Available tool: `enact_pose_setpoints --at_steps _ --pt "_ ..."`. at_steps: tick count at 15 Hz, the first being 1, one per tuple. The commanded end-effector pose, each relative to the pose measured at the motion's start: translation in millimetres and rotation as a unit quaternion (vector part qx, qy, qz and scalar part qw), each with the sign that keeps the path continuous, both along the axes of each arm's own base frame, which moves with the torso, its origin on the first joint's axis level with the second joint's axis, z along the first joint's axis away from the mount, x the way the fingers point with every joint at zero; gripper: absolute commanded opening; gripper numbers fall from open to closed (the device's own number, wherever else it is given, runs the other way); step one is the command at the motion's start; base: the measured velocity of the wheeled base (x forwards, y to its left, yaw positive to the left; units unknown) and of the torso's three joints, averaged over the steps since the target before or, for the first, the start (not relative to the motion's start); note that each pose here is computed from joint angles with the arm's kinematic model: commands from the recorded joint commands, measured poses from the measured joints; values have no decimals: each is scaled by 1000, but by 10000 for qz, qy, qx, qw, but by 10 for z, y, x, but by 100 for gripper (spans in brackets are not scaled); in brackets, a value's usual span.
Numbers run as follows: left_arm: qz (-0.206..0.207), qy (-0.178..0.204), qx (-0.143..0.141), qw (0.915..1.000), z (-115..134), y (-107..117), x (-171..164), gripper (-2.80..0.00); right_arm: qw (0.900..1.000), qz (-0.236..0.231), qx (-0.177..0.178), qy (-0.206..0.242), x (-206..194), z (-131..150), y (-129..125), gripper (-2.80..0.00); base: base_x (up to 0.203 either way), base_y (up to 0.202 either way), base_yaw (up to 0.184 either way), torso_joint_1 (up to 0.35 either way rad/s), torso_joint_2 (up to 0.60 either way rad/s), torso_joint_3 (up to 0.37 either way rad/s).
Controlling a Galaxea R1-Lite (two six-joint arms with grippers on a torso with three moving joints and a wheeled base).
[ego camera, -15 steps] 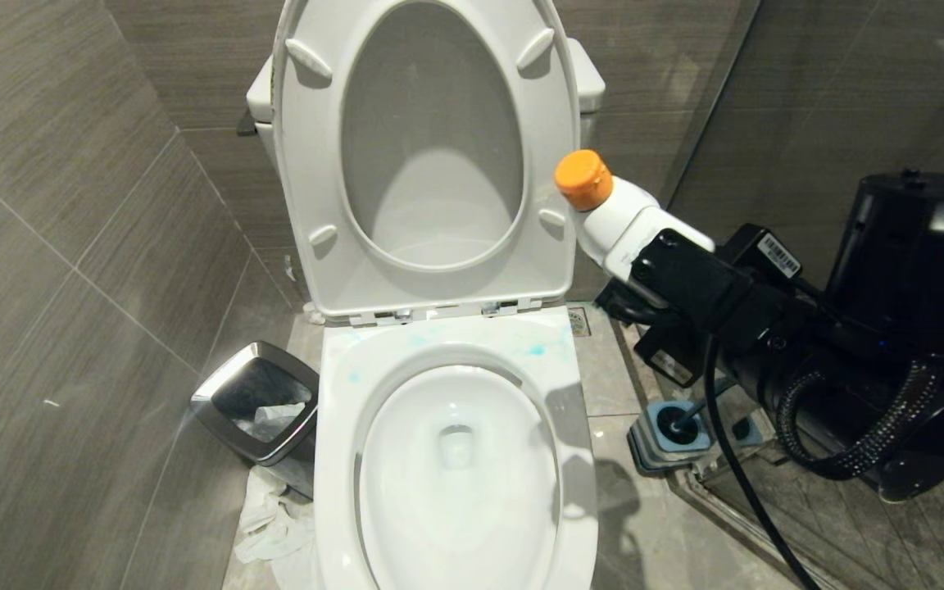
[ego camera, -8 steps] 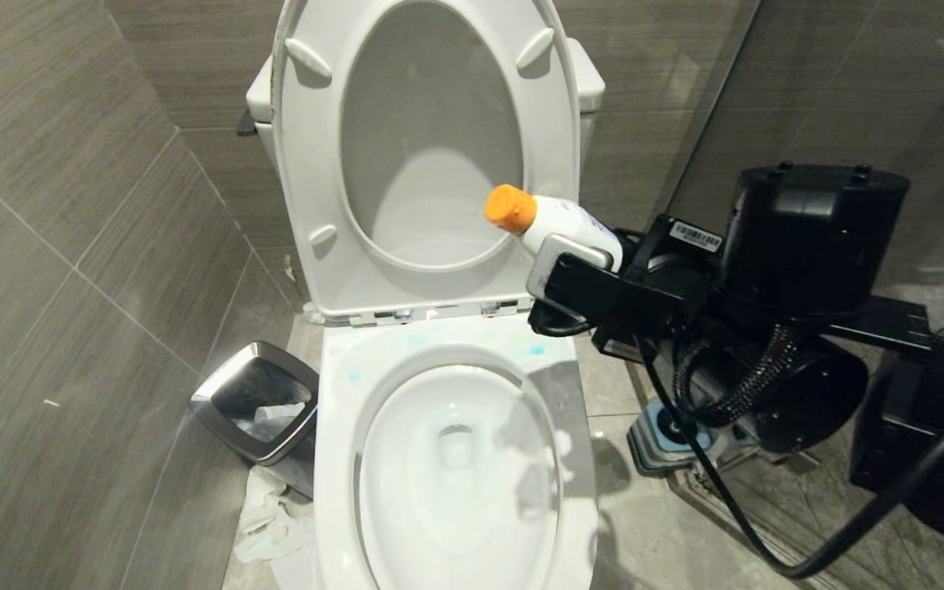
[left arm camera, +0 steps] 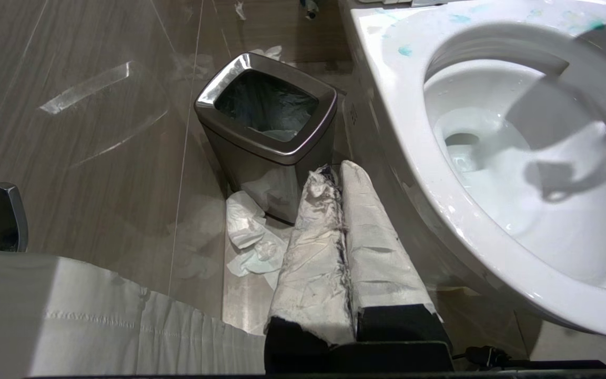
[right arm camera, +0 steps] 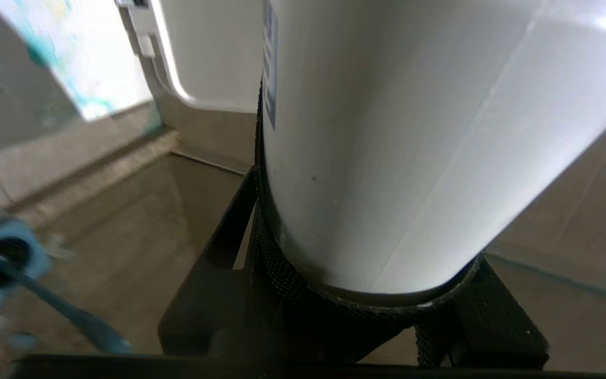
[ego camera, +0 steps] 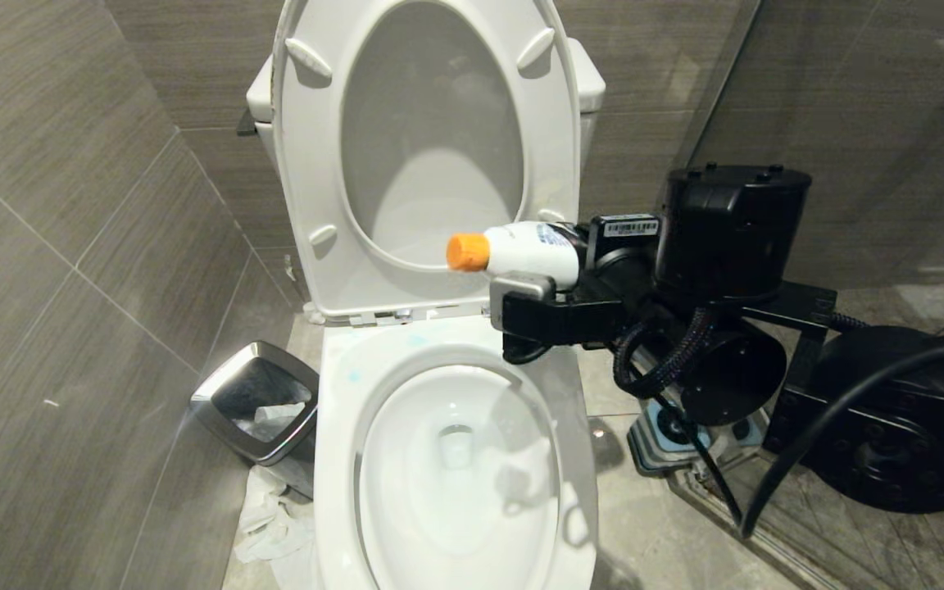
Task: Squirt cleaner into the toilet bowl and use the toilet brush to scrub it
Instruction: Pour in the cleaning agent
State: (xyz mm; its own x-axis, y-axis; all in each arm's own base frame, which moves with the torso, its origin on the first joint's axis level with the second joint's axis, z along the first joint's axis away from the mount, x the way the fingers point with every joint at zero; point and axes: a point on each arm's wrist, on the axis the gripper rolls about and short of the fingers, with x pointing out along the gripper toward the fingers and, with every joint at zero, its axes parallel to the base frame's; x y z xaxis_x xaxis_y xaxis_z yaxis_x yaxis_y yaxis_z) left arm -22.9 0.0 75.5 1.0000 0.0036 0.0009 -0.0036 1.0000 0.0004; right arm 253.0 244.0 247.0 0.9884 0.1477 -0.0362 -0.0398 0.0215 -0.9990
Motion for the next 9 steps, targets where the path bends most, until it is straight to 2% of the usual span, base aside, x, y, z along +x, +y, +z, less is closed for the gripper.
enact_pose_setpoints --at_steps 1,5,9 --pt "5 4 -2 10000 0 0 1 -280 9985 -30 -538 -73 23 -10 -9 -280 0 0 0 0 0 0" --pt "5 4 -2 10000 0 0 1 -280 9894 -35 -1442 -165 78 -49 4 -280 0 0 0 0 0 0" --pt "5 4 -2 10000 0 0 1 -280 9757 -12 -2163 -347 102 -1 36 -280 0 0 0 0 0 0"
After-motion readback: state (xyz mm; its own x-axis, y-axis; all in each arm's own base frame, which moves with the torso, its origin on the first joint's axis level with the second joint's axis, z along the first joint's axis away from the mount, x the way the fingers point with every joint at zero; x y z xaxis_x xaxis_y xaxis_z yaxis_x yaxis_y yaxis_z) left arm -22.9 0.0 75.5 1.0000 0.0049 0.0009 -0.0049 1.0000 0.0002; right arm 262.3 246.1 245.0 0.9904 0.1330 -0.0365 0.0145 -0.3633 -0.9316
